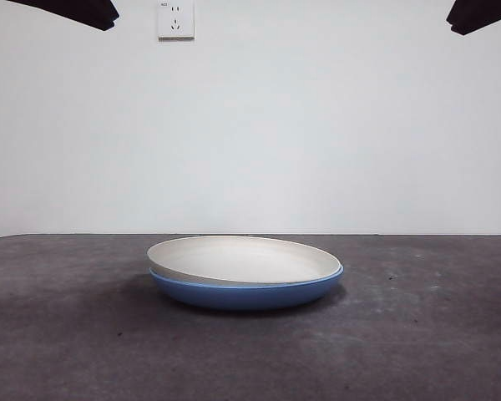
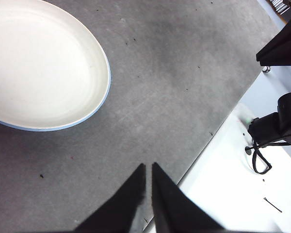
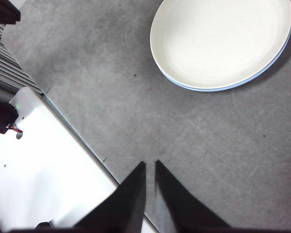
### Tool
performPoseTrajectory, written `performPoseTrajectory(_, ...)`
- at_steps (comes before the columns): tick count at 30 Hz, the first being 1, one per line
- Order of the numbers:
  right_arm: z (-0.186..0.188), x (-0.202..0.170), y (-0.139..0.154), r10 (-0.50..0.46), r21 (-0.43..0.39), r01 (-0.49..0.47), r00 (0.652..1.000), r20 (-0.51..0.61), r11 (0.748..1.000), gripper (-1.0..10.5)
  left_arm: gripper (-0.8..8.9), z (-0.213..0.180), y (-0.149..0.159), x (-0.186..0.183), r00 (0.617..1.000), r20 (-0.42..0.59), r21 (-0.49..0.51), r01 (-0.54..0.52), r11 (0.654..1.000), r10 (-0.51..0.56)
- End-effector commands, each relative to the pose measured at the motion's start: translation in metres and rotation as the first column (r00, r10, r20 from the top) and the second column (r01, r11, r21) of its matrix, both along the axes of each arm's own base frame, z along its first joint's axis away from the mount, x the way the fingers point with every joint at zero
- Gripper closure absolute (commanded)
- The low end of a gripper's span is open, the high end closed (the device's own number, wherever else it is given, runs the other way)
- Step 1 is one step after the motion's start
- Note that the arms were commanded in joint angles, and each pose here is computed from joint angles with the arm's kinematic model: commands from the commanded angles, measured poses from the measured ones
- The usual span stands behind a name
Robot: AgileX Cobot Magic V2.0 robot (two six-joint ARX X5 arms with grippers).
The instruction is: Pick up the white plate, put it on the blue plate, put it on desk
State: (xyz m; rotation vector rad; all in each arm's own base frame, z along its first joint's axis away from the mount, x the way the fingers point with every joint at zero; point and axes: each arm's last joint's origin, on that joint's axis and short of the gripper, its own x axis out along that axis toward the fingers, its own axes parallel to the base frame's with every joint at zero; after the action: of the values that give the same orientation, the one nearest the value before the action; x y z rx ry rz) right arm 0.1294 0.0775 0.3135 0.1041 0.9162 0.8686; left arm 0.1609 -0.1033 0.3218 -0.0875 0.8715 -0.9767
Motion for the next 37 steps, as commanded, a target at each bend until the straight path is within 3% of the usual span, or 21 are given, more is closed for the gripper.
performPoseTrajectory(1, 0.003, 0.001, 0.002, 0.018, 0.003, -0.018, 1.0, 0.021, 1.0, 9.4, 8.04, 0.003, -0.002, 0.001, 1.0, 0.026, -0.005, 0.016, 1.0, -0.016)
performPoseTrajectory(21, 0.003, 0.001, 0.002, 0.017, 0.003, -0.017, 1.0, 0.021, 1.0, 9.4, 8.04, 0.005, -0.001, -0.001, 0.999, 0.033, -0.008, 0.016, 1.0, -0.015)
performPoseTrajectory(23, 0.003, 0.001, 0.002, 0.018, 0.003, -0.018, 1.0, 0.021, 1.0, 9.4, 8.04, 0.01, 0.003, -0.004, 0.997, 0.077, -0.024, 0.009, 1.0, -0.007)
performPoseTrajectory(25, 0.003, 0.001, 0.002, 0.017, 0.003, -0.017, 1.0, 0.021, 1.0, 9.4, 8.04, 0.018, 0.009, -0.007, 0.981, 0.193, -0.011, -0.006, 1.0, 0.008)
performPoseTrajectory(28, 0.003, 0.001, 0.002, 0.017, 0.003, -0.017, 1.0, 0.022, 1.0, 9.4, 8.04, 0.037, 0.026, -0.012, 0.913, 0.387, -0.044, -0.122, 0.992, 0.129)
performPoseTrajectory(30, 0.003, 0.001, 0.002, 0.017, 0.003, -0.017, 1.0, 0.022, 1.0, 9.4, 8.04, 0.049, 0.04, -0.017, 0.83, 0.515, -0.081, -0.201, 0.976, 0.214)
performPoseTrajectory(34, 0.003, 0.001, 0.002, 0.017, 0.003, -0.017, 1.0, 0.021, 1.0, 9.4, 8.04, 0.061, 0.07, -0.034, 0.594, 0.709, -0.157, -0.393, 0.906, 0.381)
performPoseTrajectory(37, 0.003, 0.001, 0.002, 0.017, 0.003, -0.017, 1.0, 0.021, 1.0, 9.4, 8.04, 0.054, 0.087, -0.049, 0.408, 0.783, -0.211, -0.537, 0.817, 0.47)
